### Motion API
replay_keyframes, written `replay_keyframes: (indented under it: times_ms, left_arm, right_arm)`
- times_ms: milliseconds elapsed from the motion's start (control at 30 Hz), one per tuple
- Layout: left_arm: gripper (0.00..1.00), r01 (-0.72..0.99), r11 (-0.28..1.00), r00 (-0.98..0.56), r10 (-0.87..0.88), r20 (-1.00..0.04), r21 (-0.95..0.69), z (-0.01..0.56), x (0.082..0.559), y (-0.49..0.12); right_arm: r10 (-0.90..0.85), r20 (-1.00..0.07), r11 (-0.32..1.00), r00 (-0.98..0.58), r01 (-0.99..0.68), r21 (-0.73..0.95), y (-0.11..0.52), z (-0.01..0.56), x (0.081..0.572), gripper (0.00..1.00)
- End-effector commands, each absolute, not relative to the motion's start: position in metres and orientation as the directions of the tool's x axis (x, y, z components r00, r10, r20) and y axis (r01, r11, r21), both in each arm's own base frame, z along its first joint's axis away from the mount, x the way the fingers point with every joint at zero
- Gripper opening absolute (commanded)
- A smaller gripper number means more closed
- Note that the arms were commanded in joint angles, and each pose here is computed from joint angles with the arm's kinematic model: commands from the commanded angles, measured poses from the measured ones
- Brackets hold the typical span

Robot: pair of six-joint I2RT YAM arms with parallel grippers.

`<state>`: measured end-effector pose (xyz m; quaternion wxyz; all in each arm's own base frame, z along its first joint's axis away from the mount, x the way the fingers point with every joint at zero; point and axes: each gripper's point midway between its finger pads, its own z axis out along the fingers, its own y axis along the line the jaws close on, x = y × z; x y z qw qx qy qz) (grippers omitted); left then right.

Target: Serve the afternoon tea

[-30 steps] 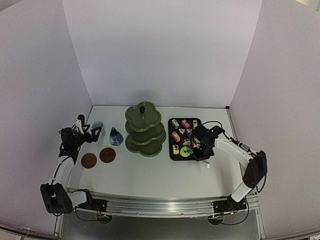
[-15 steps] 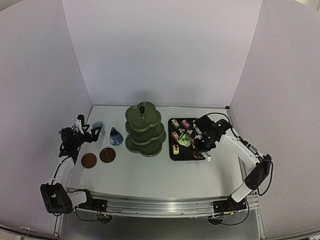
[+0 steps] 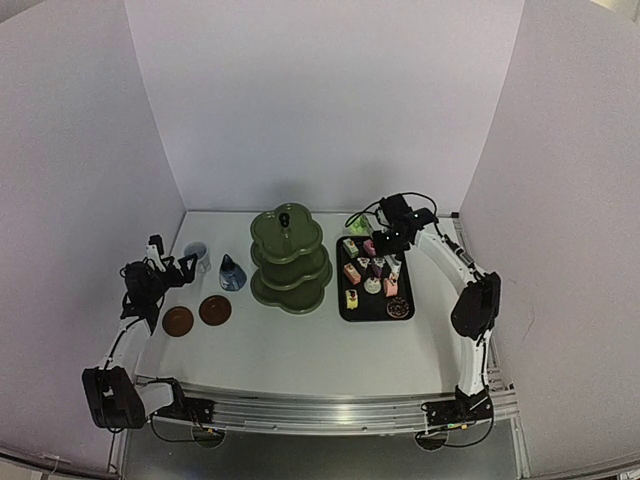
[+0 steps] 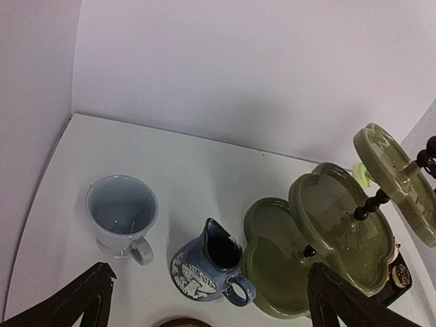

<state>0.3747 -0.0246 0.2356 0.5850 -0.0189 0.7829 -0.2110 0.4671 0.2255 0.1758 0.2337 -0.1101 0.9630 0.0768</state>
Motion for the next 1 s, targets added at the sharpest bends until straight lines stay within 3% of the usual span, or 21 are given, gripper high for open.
replay_keyframes:
  times_ms: [0, 233, 967]
  left_arm:
    - [1.0, 0.187, 0.898, -0.345, -0.318, -0.883, -0.397, 0.221, 0.365, -0.025]
    - [1.0, 0.192, 0.899, -0.359, -0.309, -0.881, -0.394, 0.211, 0.358, -0.027]
    - [1.0, 0.21, 0.908, -0.334, -0.282, -0.9, -0.362, 0.221, 0.363, -0.027]
  right_arm:
    - [-0.239, -0.587, 0.911, -0.773, -0.388, 0.139, 0.264, 0.199, 0.492, 0.0]
    - [-0.307, -0.528, 0.863, -0.792, -0.466, 0.197, 0.292, 0.161, 0.472, 0.0]
    - [-0.306, -0.478, 0.813, -0.823, -0.487, 0.318, 0.338, 0.134, 0.427, 0.0]
